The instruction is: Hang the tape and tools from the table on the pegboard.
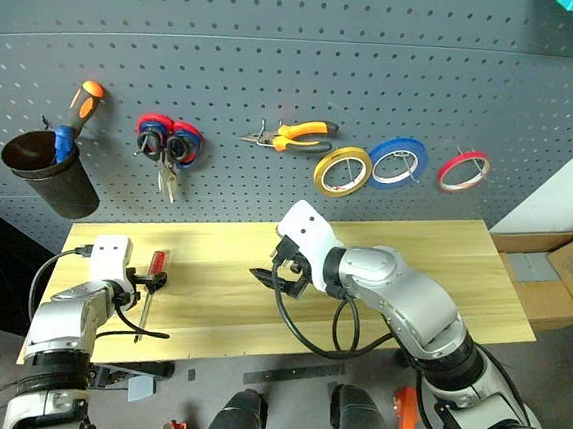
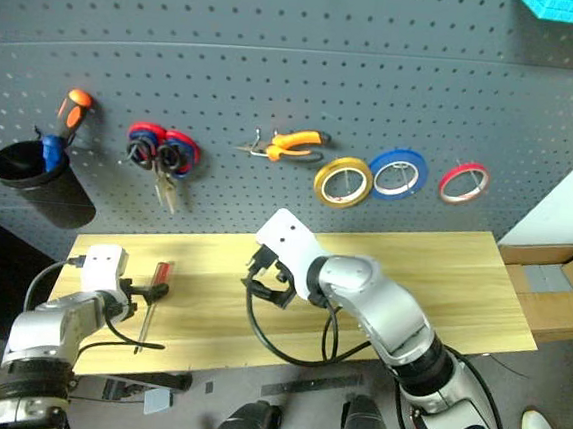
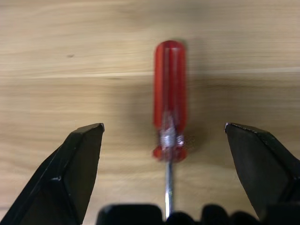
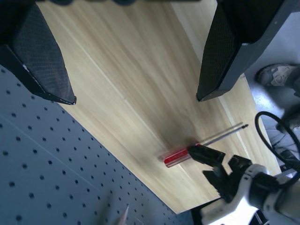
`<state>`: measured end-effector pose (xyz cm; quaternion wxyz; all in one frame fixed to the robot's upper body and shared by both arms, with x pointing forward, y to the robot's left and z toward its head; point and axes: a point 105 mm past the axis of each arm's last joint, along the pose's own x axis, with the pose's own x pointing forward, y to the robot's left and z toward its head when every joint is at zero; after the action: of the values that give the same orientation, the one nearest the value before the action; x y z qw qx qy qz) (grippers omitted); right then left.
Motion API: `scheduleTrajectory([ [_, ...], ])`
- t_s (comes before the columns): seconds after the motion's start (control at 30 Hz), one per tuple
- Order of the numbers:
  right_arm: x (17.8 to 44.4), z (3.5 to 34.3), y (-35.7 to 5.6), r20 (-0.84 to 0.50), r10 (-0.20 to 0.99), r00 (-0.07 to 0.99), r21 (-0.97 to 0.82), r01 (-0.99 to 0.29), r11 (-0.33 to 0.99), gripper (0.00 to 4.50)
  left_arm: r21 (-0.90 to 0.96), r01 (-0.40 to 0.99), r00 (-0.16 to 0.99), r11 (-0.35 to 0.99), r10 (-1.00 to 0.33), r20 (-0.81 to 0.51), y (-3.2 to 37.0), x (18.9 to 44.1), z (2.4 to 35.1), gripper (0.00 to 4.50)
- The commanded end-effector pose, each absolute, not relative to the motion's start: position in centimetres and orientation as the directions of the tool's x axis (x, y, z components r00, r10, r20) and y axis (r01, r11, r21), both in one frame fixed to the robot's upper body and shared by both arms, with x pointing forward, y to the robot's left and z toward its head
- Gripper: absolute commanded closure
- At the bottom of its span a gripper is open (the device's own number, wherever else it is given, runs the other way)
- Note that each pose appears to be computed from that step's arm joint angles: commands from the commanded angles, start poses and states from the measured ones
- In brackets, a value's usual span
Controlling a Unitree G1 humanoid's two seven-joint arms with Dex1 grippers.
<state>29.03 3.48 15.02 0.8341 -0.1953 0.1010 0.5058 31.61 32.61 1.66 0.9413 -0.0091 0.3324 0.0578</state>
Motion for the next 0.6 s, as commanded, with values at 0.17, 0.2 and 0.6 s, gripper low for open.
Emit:
scheduleTrajectory([
  [0.17,27.3,15.9,5.2,-0.350,0.839,0.417,-0.292,-0.899,0.325,0.25,0.037,-0.144,0.763,0.989,0.135,-0.633,33.6,32.0,1.0,0.42],
  [0.2,27.2,15.9,5.1,-0.351,0.839,0.416,-0.293,-0.900,0.323,0.25,0.037,-0.146,0.761,0.989,0.136,-0.635,33.6,32.0,0.8,0.67],
  [0.6,28.2,17.9,4.1,-0.312,0.833,0.456,-0.307,-0.879,0.366,0.25,0.077,-0.140,0.829,0.987,0.160,-0.536,32.8,31.3,2.1,3.66],
])
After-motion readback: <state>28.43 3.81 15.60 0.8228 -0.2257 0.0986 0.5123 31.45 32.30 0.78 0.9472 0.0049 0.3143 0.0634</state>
